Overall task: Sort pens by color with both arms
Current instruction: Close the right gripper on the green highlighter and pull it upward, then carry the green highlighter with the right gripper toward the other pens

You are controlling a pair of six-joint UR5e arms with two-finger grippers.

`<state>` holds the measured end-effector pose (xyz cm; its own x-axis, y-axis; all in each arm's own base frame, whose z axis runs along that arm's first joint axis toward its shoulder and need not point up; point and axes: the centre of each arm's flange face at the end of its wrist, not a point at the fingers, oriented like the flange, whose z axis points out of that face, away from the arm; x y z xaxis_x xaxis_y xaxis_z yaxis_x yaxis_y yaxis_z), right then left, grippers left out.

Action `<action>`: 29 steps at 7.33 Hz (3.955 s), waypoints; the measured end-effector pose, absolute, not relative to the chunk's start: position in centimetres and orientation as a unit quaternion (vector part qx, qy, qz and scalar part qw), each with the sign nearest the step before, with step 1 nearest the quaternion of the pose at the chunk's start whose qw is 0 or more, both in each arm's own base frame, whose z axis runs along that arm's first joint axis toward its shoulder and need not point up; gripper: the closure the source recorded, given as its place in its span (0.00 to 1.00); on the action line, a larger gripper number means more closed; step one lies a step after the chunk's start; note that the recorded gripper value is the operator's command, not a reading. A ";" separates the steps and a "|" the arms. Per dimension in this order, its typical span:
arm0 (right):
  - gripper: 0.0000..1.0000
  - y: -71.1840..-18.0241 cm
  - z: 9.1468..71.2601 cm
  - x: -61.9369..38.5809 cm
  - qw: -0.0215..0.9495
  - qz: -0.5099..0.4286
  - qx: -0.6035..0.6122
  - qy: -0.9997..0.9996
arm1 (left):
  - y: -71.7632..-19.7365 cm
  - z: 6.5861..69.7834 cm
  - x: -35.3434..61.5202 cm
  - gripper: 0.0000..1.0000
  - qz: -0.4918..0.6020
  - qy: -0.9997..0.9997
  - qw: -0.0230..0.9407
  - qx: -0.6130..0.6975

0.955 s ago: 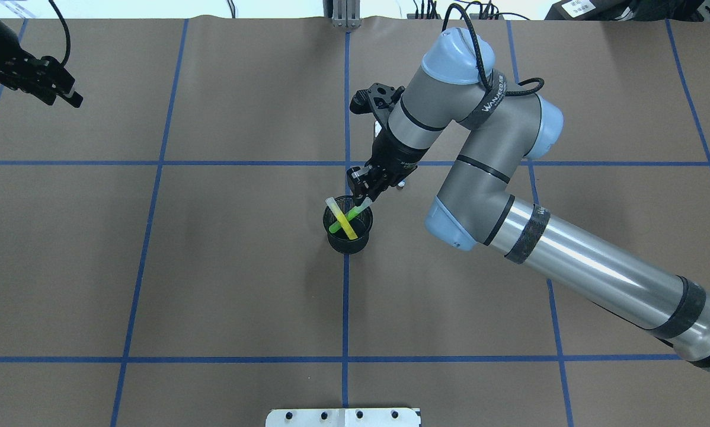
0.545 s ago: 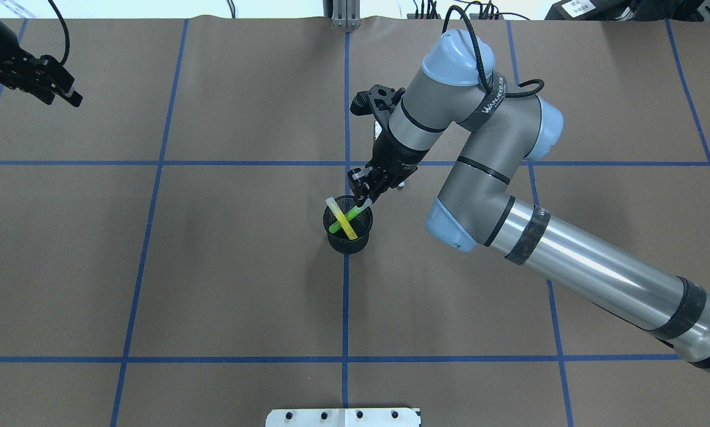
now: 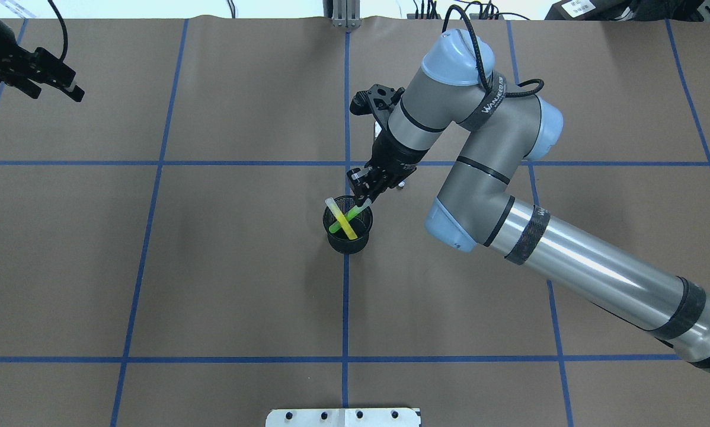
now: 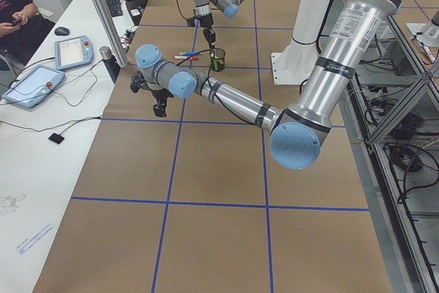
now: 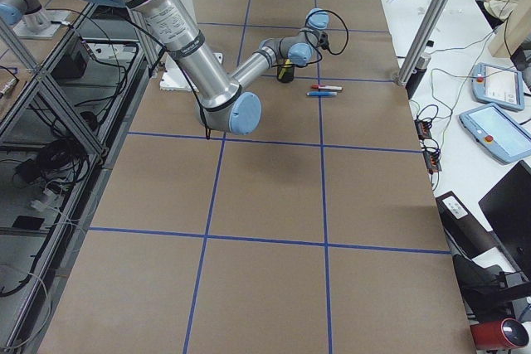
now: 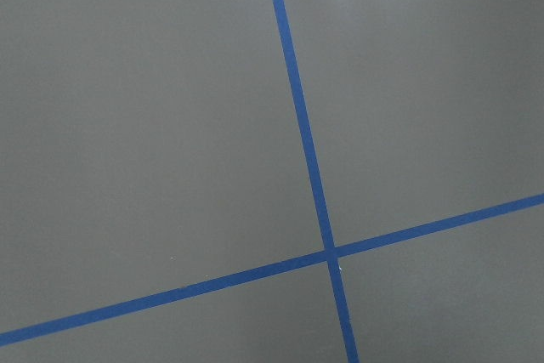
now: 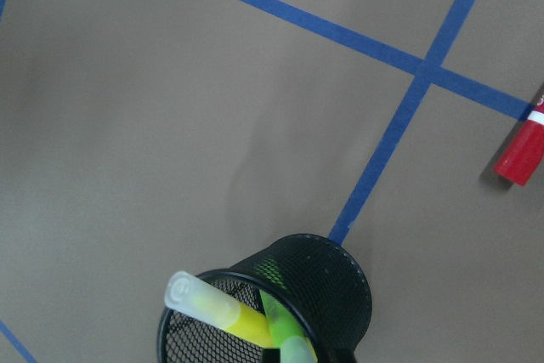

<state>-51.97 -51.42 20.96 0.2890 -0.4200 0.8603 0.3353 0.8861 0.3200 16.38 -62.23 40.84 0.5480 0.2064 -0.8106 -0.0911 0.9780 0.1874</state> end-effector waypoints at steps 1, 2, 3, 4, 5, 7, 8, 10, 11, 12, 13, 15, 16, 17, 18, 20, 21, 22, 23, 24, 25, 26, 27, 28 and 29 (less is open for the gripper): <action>0.74 -51.4 20.9 -51.9 0.801 -0.236 0.039 -0.548 | -62.2 40.8 16.3 0.01 0.084 0.468 0.878 0.062; 0.78 -51.3 20.8 -51.9 0.801 -0.236 0.039 -0.549 | -62.2 40.8 16.3 0.01 0.084 0.468 0.878 0.062; 0.81 -51.3 20.8 -51.9 0.801 -0.236 0.039 -0.549 | -62.3 40.8 16.3 0.01 0.084 0.468 0.878 0.062; 0.84 -51.2 20.8 -52.0 0.801 -0.237 0.039 -0.549 | -62.3 40.8 16.2 0.01 0.085 0.468 0.878 0.063; 0.86 -51.1 20.9 -52.1 0.801 -0.237 0.038 -0.548 | -62.3 40.8 16.2 0.01 0.084 0.468 0.878 0.063; 0.87 -51.0 20.8 -52.1 0.800 -0.238 0.037 -0.549 | -62.3 40.8 16.0 0.01 0.083 0.468 0.878 0.063; 0.87 -50.8 20.5 -52.0 0.798 -0.240 0.036 -0.552 | -62.3 40.8 16.0 0.01 0.083 0.468 0.878 0.064; 0.89 -50.6 19.7 -51.2 0.788 -0.246 0.028 -0.563 | -62.3 40.6 15.9 0.01 0.083 0.468 0.877 0.065; 0.89 -50.8 19.2 -50.2 0.785 -0.242 0.021 -0.570 | -62.2 40.5 15.9 0.01 0.083 0.468 0.877 0.066; 0.89 -51.2 18.7 -49.1 0.782 -0.233 0.013 -0.578 | -62.2 40.4 15.9 0.01 0.083 0.469 0.877 0.067; 0.90 -51.7 18.2 -47.9 0.780 -0.226 0.011 -0.583 | -62.1 40.3 15.9 0.01 0.083 0.469 0.877 0.068; 0.91 -52.5 17.3 -45.6 0.777 -0.214 0.013 -0.592 | -62.0 40.1 15.9 0.01 0.081 0.470 0.876 0.068; 0.91 -53.2 17.1 -44.3 0.776 -0.208 0.013 -0.595 | -62.0 40.0 15.9 0.01 0.081 0.470 0.877 0.068; 0.93 -53.9 17.1 -43.2 0.776 -0.201 0.014 -0.598 | -61.9 40.0 15.9 0.01 0.081 0.470 0.877 0.068; 0.93 -54.6 17.0 -42.1 0.778 -0.190 0.014 -0.598 | -61.9 39.9 15.8 0.01 0.081 0.470 0.876 0.069; 0.93 -56.1 16.3 -39.2 0.789 -0.138 0.016 -0.598 | -61.7 39.5 15.7 0.01 0.083 0.471 0.875 0.073; 0.93 -56.6 15.4 -38.3 0.800 -0.090 0.025 -0.592 | -61.2 39.6 15.5 0.01 0.083 0.471 0.875 0.074; 0.93 -57.0 14.7 -38.0 0.811 -0.035 0.039 -0.583 | -60.3 40.2 15.1 0.01 0.083 0.471 0.875 0.074; 0.93 -57.6 14.3 -38.0 0.819 0.012 0.055 -0.571 | -59.1 40.8 14.4 0.01 0.082 0.470 0.876 0.074; 0.95 -58.0 14.4 -38.5 0.826 0.049 0.069 -0.558 | -57.9 41.3 13.7 0.01 0.082 0.470 0.876 0.075; 0.95 -58.1 14.5 -39.5 0.833 0.086 0.079 -0.541 | -56.9 41.6 13.2 0.01 0.081 0.470 0.876 0.076; 0.95 -57.9 14.3 -40.9 0.839 0.118 0.085 -0.524 | -56.4 41.8 12.8 0.01 0.082 0.469 0.876 0.078; 0.95 -57.3 14.2 -42.5 0.844 0.142 0.089 -0.510 | -56.1 42.4 12.1 0.01 0.088 0.467 0.876 0.083; 0.95 -56.6 14.0 -44.5 0.846 0.162 0.089 -0.500 | -55.7 43.4 10.9 0.01 0.099 0.463 0.876 0.090; 0.96 -56.5 13.6 -46.7 0.848 0.178 0.089 -0.491 | -55.6 44.1 9.9 0.01 0.108 0.458 0.877 0.095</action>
